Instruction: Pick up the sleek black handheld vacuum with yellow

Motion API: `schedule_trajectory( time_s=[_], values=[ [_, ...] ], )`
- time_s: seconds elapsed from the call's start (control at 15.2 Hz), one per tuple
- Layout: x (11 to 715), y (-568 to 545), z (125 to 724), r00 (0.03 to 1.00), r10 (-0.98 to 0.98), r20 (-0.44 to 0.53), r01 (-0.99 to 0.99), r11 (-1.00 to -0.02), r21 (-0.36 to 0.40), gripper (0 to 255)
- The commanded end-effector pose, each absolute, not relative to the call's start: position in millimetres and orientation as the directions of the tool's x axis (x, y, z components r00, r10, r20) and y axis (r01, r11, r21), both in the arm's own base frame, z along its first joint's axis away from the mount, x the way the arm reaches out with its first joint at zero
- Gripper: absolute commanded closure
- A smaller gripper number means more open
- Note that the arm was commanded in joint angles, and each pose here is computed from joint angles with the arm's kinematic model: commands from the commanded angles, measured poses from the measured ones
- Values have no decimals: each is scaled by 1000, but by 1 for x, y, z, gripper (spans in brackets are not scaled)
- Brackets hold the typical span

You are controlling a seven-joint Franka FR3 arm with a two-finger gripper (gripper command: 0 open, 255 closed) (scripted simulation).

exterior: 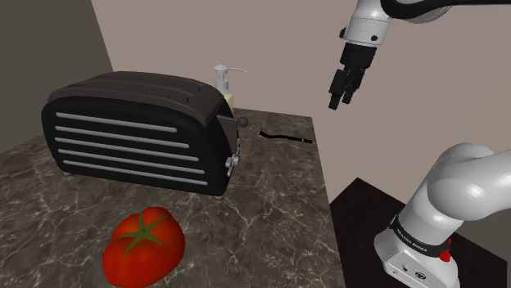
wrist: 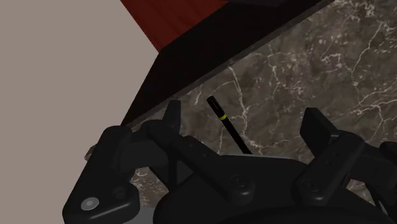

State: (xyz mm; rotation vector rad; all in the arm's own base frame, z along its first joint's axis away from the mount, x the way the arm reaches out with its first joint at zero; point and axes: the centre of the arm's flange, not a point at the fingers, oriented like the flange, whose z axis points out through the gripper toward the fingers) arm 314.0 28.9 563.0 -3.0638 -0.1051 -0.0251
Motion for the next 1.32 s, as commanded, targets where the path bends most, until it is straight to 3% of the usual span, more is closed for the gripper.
schedule_trajectory(
  time_s=[0.0, 0.4, 0.86, 1.25],
  values=[
    [314, 29, 563, 998, 68, 19, 69, -995, -75, 0],
    [373, 51, 516, 940, 338, 45, 340, -940, -31, 0],
    [432, 93, 463, 782, 620, 59, 620, -784, 27, 0],
    [434, 94, 435, 778, 626, 59, 625, -780, 28, 0]
  ],
)
